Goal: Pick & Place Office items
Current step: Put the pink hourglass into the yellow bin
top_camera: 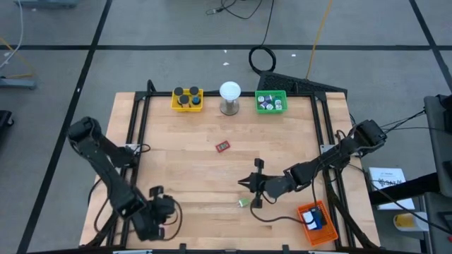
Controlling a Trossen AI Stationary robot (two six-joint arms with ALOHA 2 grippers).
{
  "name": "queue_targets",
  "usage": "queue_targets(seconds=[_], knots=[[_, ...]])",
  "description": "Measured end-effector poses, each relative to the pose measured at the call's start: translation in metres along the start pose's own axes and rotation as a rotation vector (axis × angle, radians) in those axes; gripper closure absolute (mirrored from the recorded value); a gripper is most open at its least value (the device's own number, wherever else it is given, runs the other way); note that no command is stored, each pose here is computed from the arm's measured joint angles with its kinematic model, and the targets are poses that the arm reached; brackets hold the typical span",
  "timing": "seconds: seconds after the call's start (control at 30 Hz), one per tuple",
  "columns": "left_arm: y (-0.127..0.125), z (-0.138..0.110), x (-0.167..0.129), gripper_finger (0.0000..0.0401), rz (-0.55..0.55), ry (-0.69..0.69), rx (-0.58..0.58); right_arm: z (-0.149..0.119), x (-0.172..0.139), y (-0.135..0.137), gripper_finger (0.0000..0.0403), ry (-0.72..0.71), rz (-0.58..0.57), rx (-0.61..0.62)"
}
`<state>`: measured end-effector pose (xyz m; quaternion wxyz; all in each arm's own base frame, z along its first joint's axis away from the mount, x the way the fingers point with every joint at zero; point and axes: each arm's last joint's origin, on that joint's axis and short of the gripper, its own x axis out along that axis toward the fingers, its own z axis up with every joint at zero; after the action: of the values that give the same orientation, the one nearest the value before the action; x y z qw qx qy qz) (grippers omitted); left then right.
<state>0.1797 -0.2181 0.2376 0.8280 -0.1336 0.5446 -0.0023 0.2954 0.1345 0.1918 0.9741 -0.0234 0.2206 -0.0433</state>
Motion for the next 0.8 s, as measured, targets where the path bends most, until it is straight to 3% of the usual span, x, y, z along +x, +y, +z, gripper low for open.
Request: queue_targets(seconds=[0.2, 0.3, 0.5, 0.8], knots=[[-0.028, 0.000, -0.015, 0.0352, 0.067, 0.075, -0.150, -0.015, -0.001, -0.003, 0.0390, -0.020, 0.026, -0.001], [-0.038, -0.001, -0.023, 0.0331, 0.110, 0.103, -0.185, -0.021, -0.001, -0.004, 0.0390, -0.009, 0.022, -0.001], [-0.052, -0.005, -0.025, 0.0237, 0.151, 0.175, -0.252, -0.022, -0.002, -0.005, 0.0390, -0.005, 0.023, 0.000], [-0.050, -0.009, -0.011, 0.0079, 0.248, 0.234, -0.271, -0.022, -0.002, -0.004, 0.0390, -0.005, 0.024, 0.001]])
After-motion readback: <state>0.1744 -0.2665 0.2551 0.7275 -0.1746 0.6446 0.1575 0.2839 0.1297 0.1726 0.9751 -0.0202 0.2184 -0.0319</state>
